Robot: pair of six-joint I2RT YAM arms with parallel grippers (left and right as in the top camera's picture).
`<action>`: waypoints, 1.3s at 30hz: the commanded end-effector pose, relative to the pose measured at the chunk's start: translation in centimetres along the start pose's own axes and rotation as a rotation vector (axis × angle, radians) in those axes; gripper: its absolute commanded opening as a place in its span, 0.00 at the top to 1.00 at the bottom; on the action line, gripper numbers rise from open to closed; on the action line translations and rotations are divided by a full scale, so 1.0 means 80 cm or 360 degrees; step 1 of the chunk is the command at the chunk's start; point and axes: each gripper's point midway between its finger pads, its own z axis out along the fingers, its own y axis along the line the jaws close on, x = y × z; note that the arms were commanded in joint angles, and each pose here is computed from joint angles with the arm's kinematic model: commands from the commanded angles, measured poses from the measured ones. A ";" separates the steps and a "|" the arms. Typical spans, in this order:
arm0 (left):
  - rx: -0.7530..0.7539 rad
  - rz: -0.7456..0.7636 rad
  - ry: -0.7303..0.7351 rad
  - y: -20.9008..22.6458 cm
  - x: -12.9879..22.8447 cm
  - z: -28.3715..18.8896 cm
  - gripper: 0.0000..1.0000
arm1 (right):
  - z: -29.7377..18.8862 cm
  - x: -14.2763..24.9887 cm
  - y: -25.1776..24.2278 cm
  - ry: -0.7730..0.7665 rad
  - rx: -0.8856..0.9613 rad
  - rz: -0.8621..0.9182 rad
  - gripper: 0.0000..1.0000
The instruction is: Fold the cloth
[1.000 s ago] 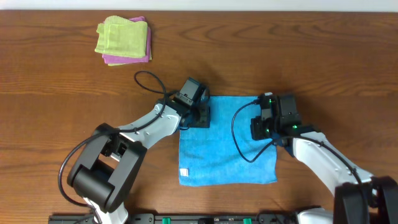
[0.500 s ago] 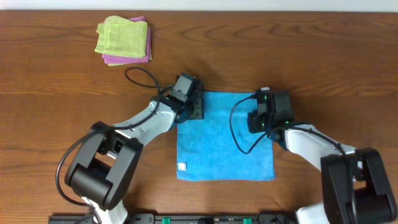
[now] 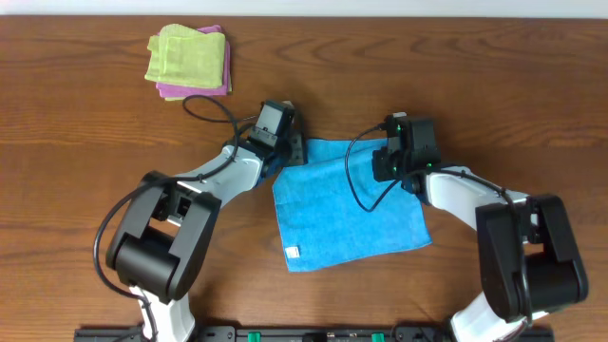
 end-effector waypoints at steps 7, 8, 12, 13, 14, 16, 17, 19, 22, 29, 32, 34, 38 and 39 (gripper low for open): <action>0.0077 -0.0070 0.0003 -0.016 -0.010 -0.004 0.48 | -0.014 0.065 -0.008 0.0353 0.0078 0.0192 0.99; 0.0074 -0.0067 -0.0004 -0.016 -0.012 -0.004 0.48 | -0.016 0.070 -0.007 0.0377 0.0082 0.0215 0.98; 0.0064 -0.0058 0.0016 -0.018 -0.014 -0.008 0.51 | -0.023 0.080 -0.002 0.0435 0.0090 0.0246 0.98; 0.0052 -0.0036 0.0030 -0.018 -0.014 -0.011 0.51 | -0.025 0.082 0.000 0.0445 0.0092 0.0260 0.98; 0.0041 -0.0010 0.0042 -0.018 -0.015 -0.014 0.50 | -0.028 0.083 0.002 0.0452 0.0092 0.0268 0.98; 0.0020 0.0053 0.0079 -0.019 -0.014 -0.019 0.50 | -0.037 0.078 0.007 0.0431 0.0084 0.0255 0.98; 0.0015 0.0051 0.0093 -0.019 -0.013 -0.020 0.50 | -0.038 0.074 0.008 0.0409 0.0080 0.0251 0.99; 0.0034 0.0048 0.0124 -0.021 -0.008 -0.020 0.50 | -0.042 0.064 0.009 0.0361 0.0081 0.0244 0.98; 0.0064 0.0038 0.0194 -0.023 0.004 -0.021 0.51 | -0.043 0.055 0.006 0.0311 0.0100 0.0238 0.98; 0.0015 0.0081 0.0362 -0.009 0.037 -0.020 0.52 | -0.043 0.051 0.005 0.0291 0.0107 0.0236 0.98; 0.0071 0.0131 0.0397 -0.015 0.043 -0.016 0.51 | -0.043 0.050 0.001 0.0278 0.0140 0.0232 0.99; 0.0128 0.0148 0.0436 -0.020 0.049 -0.014 0.57 | -0.043 0.049 0.000 0.0273 0.0141 0.0232 0.99; 0.0132 0.0155 0.0435 -0.020 0.050 -0.009 0.92 | -0.043 0.048 0.000 0.0268 0.0140 0.0233 0.98; 0.0134 0.0160 0.0415 -0.020 0.046 -0.008 0.94 | -0.043 0.048 0.000 0.0268 0.0140 0.0233 0.99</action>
